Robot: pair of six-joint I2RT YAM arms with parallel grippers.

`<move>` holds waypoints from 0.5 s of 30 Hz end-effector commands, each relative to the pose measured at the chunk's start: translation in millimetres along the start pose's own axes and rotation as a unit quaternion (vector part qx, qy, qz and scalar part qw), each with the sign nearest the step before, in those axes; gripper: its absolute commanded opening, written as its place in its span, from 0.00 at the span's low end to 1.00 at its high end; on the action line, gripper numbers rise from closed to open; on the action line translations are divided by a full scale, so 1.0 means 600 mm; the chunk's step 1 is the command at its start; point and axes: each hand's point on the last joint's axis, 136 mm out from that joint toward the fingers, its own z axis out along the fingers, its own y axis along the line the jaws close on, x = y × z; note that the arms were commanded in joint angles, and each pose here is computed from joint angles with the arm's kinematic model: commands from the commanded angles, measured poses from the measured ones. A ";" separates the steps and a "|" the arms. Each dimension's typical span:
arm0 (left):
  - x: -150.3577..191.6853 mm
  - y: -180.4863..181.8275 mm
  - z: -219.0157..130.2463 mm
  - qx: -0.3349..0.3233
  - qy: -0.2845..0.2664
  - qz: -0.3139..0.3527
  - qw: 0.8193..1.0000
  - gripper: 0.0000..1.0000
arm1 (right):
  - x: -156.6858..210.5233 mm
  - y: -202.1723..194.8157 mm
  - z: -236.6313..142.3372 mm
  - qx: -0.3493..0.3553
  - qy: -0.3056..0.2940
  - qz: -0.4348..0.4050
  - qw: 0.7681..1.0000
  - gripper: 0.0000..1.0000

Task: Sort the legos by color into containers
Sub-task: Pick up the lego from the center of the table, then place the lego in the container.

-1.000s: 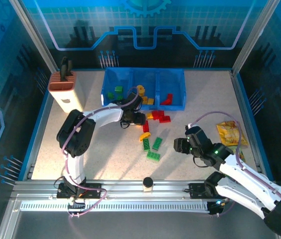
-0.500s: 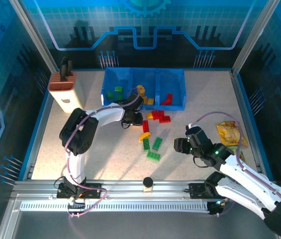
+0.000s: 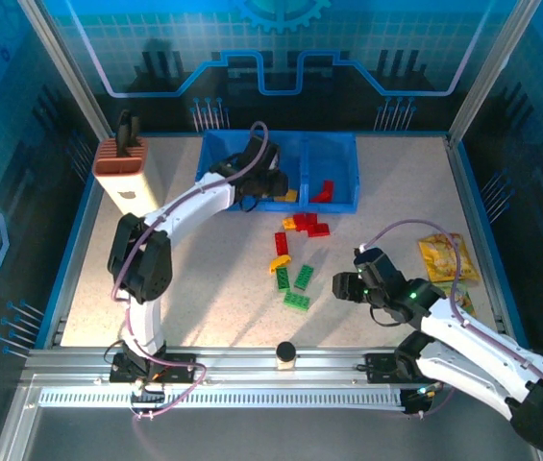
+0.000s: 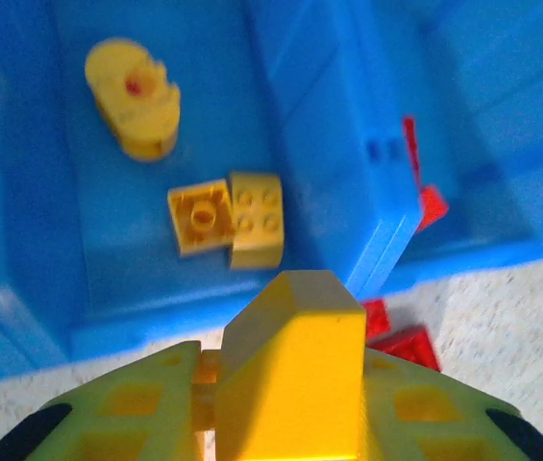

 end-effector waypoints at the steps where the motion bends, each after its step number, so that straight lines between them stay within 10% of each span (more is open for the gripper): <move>1: 0.008 0.030 0.042 -0.032 0.040 0.003 0.999 0.30 | 0.008 0.011 -0.003 -0.017 -0.002 0.007 1.000 0.61; 11: -0.001 0.066 0.080 -0.082 0.058 0.006 0.995 0.38 | 0.028 0.011 -0.003 -0.017 0.004 0.002 1.000 0.60; 15: 0.003 0.060 0.066 -0.073 0.059 0.002 0.996 0.55 | 0.028 0.013 -0.002 -0.020 0.001 0.002 1.000 0.60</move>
